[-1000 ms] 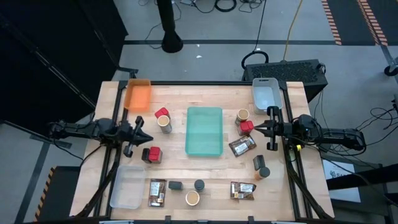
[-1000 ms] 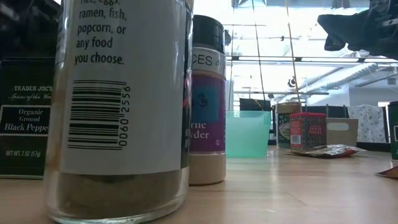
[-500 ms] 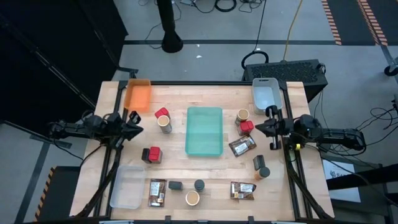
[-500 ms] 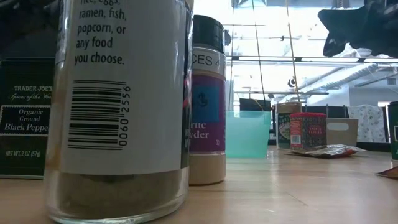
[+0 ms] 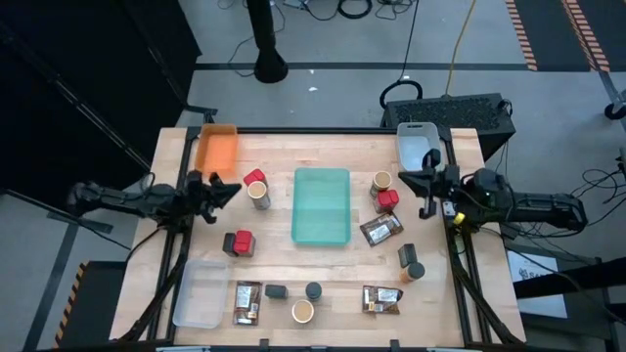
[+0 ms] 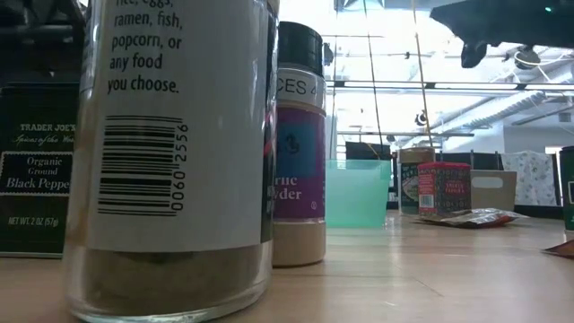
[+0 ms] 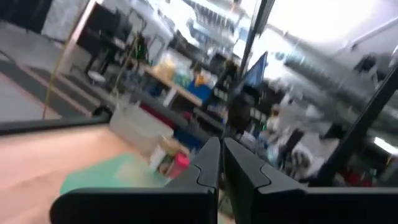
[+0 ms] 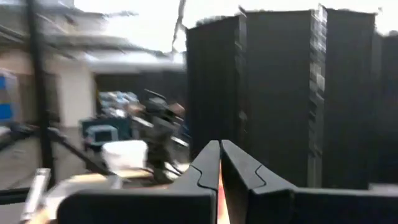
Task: Sort spices by type
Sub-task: Put the bottom black seasoning can into the orange bin
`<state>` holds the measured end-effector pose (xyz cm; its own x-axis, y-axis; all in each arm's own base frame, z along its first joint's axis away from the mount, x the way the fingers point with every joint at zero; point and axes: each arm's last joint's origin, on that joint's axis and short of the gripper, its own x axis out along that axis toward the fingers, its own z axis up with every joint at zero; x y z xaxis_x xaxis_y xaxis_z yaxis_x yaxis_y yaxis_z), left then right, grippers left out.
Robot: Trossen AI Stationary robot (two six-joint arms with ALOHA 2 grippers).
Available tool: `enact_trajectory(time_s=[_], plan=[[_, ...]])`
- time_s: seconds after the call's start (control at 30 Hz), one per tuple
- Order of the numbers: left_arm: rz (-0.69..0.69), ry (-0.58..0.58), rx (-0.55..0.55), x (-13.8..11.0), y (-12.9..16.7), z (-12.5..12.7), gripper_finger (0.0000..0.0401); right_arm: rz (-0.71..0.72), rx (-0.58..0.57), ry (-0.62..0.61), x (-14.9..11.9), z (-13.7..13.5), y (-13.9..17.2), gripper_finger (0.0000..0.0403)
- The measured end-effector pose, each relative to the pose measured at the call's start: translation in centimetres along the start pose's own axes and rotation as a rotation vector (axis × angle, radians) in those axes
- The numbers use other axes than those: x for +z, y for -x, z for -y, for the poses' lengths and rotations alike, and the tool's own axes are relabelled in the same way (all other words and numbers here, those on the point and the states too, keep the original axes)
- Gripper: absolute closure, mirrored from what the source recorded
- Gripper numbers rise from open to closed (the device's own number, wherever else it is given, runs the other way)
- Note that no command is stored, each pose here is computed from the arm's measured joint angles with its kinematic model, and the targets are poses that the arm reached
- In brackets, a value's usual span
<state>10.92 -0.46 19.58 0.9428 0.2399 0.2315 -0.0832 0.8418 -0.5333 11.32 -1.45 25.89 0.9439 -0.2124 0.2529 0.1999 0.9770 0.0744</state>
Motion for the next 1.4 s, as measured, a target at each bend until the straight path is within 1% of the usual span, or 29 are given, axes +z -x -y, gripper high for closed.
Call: enact_trajectory(time_s=[0.07,0.17,0.27,0.43,0.5,0.6,0.7,0.8,0.93,1.07,1.2,1.23,1.3,1.4], plan=[[-0.049,-0.008,-0.001,0.1,-0.8,0.7,0.0379,-0.066,-0.044,-0.005,0.5,0.0,-0.7,0.0403],[-0.101,-0.037,-0.013,0.7,-2.1,2.1,0.0379,-0.131,-0.077,-0.021,1.4,0.0,-1.5,0.0403],[-0.176,-0.088,-0.024,1.1,-3.4,3.6,0.0379,-0.169,-0.082,-0.021,2.1,-0.1,-2.0,0.0403],[-0.345,-0.118,-0.012,1.7,-4.8,5.7,0.0379,-0.205,-0.087,-0.047,2.4,-0.1,-2.0,0.0403],[-0.425,-0.106,-0.025,2.1,-5.1,6.6,0.0379,-0.207,-0.087,-0.048,2.4,-0.1,-1.8,0.0403],[-0.537,-0.045,-0.083,3.1,-5.5,8.4,0.0379,-0.213,-0.087,-0.037,2.4,-0.1,-1.8,0.0403],[-0.638,-0.050,-0.106,3.6,-5.9,10.2,0.0379,-0.211,-0.086,-0.034,2.4,-0.1,-1.8,0.0403],[-0.740,-0.060,-0.090,3.8,-6.3,11.7,0.0379,-0.211,-0.086,-0.033,2.4,-0.1,-1.8,0.0403],[-0.855,-0.077,-0.037,2.9,-6.5,12.7,0.0379,-0.211,-0.086,-0.033,2.4,-0.1,-1.8,0.0403],[-0.935,-0.107,-0.034,1.4,-6.8,13.1,0.0379,-0.210,-0.086,-0.033,2.4,-0.1,-1.8,0.0403],[-1.083,-0.192,-0.086,-1.6,-7.0,13.6,0.0379,-0.211,-0.086,-0.037,2.4,-0.1,-1.8,0.0403],[-1.104,-0.198,-0.091,-2.4,-7.1,13.7,0.0379,-0.211,-0.086,-0.037,2.4,-0.1,-1.8,0.0403],[-1.103,-0.198,-0.102,-3.7,-7.8,14.0,0.0379,-0.211,-0.086,-0.037,2.4,-0.1,-1.8,0.0403],[-1.136,-0.251,-0.127,-5.1,-8.5,14.2,0.0379,-0.211,-0.087,-0.036,2.4,-0.1,-1.8,0.0403]])
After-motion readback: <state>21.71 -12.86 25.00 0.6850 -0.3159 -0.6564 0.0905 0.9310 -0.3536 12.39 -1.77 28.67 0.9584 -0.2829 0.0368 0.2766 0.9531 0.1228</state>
